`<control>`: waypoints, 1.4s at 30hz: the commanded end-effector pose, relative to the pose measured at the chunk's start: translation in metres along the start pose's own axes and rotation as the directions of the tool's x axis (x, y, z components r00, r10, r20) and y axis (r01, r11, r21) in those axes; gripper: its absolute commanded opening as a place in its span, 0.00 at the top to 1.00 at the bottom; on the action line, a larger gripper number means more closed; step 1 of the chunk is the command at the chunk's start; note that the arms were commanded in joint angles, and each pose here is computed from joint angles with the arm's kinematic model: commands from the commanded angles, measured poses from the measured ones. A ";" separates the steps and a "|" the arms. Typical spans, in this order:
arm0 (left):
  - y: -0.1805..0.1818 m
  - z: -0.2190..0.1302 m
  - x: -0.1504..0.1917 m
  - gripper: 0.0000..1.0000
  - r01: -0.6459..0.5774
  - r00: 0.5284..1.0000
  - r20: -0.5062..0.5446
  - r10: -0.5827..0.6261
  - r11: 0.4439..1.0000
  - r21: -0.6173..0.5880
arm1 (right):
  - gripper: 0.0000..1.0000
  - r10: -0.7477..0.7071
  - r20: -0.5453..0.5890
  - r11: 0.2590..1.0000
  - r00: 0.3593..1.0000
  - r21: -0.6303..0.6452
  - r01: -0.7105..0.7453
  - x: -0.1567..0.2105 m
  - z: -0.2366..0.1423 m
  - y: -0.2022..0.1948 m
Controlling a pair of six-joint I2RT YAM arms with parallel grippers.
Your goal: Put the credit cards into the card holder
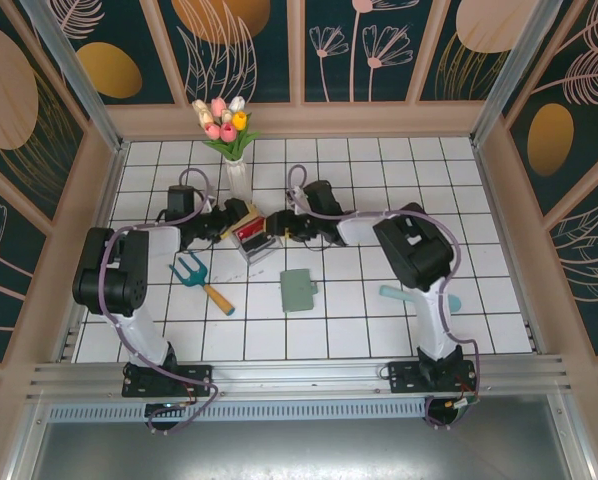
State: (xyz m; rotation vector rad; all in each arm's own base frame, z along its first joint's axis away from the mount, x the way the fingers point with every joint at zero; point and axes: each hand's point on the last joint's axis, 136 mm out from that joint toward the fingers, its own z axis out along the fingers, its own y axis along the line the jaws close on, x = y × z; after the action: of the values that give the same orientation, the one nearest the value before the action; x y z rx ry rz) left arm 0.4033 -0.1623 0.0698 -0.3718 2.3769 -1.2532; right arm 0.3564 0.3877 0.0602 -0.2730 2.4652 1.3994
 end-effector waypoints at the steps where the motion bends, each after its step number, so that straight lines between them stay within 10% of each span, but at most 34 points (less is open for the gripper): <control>1: -0.034 0.010 0.015 0.08 -0.021 1.000 -0.015 0.022 0.995 0.097 | 0.39 -0.031 0.077 0.999 0.997 -0.035 0.034 0.001 -0.029 0.021; 24: -0.167 0.165 0.077 0.08 -0.090 0.954 -0.255 0.156 0.963 0.253 | 0.35 0.156 0.348 0.960 0.924 0.166 -0.225 0.070 -0.147 -0.030; 33: -0.164 0.108 0.044 0.02 -0.265 0.962 -0.071 0.263 0.964 -0.024 | 0.28 -0.004 0.473 0.896 0.881 0.392 -0.206 0.046 -0.221 -0.043; 42: -0.111 0.022 0.080 0.02 -0.142 0.987 0.062 0.148 0.986 -0.090 | 0.29 -0.167 0.249 0.855 0.954 0.518 0.015 0.005 -0.200 -0.026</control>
State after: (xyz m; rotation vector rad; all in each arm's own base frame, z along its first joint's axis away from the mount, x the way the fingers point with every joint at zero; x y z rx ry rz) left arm 0.3582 -0.2904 0.1506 -0.1568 2.3538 -1.0860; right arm 0.3303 0.1964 0.1446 0.1153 2.3385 0.7551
